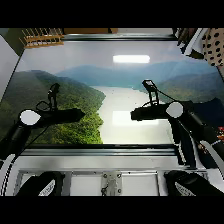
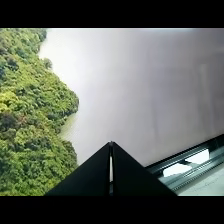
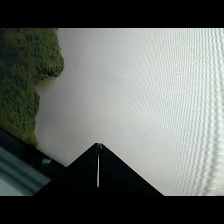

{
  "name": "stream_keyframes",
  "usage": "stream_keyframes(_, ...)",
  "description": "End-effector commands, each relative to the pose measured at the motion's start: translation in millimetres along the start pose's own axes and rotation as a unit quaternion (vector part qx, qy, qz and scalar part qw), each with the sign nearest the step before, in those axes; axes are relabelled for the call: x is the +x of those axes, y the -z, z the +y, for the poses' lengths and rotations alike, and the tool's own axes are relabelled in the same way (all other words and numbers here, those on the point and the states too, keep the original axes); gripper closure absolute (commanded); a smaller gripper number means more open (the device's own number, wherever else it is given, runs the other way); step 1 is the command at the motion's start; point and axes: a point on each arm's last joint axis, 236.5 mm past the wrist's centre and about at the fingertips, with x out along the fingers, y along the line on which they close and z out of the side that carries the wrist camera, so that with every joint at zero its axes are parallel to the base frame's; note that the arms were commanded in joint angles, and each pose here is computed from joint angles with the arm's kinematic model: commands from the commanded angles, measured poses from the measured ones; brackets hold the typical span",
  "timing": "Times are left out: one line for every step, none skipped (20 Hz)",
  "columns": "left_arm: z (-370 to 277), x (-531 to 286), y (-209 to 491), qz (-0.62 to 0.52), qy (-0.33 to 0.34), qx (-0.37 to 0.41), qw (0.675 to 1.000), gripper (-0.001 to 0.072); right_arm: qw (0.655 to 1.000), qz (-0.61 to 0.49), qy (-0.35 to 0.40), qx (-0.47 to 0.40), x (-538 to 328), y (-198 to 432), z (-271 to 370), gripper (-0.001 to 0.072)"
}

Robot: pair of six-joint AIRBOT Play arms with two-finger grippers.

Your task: Fold the clothes and pants, and hang the long-sleeved shirts on hangers.

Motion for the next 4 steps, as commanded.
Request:
stream_keyframes(-0.1,0.1,0.3,0.0,0.0,0.0,1.0,0.0699,1.0,0.0,0.0,0.0,0.5,0.2,0.0,0.0695)
stream_keyframes(-0.1,0.1,0.3,0.0,0.0,0.001,1.0,0.0699,1.0,0.0,0.0,0.0,0.5,0.2,0.0,0.0695)
stream_keyframes(-0.1,0.1,0.3,0.0,0.0,0.0,1.0,0.0699,1.0,0.0,0.0,0.0,0.5,0.2,0.0,0.0696)
stream_keyframes(-0.1,0.1,0.3,0.0,0.0,0.0,1.0,0.0699,1.0,0.0,0.0,0.0,0.5,0.2,0.0,0.0696)
